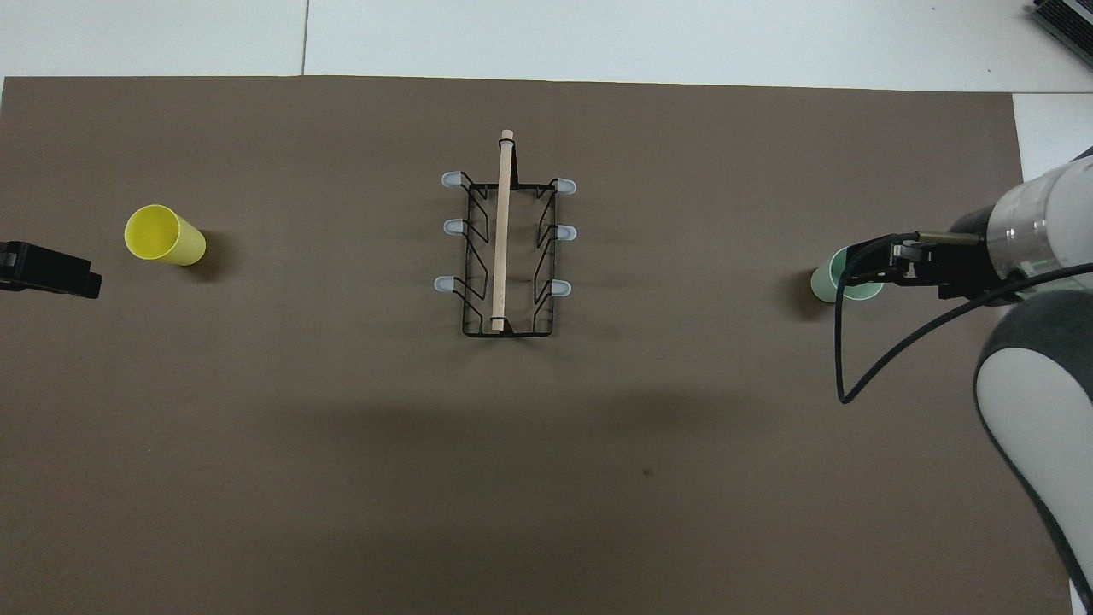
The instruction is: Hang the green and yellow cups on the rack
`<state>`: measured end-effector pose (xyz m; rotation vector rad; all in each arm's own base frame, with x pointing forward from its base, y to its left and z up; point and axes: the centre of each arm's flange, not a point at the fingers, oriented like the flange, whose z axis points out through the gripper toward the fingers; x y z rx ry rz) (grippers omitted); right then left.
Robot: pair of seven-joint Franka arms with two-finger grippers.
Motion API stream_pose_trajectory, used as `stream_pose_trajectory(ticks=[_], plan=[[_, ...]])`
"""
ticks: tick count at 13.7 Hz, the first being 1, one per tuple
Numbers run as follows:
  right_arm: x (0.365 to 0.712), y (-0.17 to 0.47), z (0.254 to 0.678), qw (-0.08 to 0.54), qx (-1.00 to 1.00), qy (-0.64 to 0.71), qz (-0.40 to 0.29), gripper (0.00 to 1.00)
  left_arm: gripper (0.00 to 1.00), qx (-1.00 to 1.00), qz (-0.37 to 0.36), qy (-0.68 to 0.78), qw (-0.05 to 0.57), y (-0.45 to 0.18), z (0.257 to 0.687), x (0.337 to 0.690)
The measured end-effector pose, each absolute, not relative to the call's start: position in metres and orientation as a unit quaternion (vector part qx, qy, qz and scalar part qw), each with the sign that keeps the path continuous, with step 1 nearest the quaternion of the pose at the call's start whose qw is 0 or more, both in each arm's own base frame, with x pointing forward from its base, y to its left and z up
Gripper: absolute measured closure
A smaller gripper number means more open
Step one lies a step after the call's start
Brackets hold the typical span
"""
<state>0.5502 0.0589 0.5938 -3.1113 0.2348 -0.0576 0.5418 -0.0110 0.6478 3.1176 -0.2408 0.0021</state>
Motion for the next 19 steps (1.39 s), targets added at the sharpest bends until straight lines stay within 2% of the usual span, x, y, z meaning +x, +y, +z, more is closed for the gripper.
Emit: stream_pose_trajectory(ticks=[7, 14, 19], plan=[[0.551, 0.059, 0.591, 0.010, -0.997, 0.075, -0.016, 0.00, 0.00, 0.998, -0.008, -0.059, 0.012, 0.001, 0.639, 0.547], [0.551, 0.058, 0.590, 0.005, -0.997, 0.075, -0.014, 0.00, 0.00, 0.999, -0.037, -0.013, 0.012, 0.030, 0.596, 0.590], [0.545, 0.031, 0.584, -0.064, -0.998, -0.004, 0.019, 0.00, 0.00, 0.998, -0.050, 0.033, 0.010, 0.076, 0.565, 0.621]])
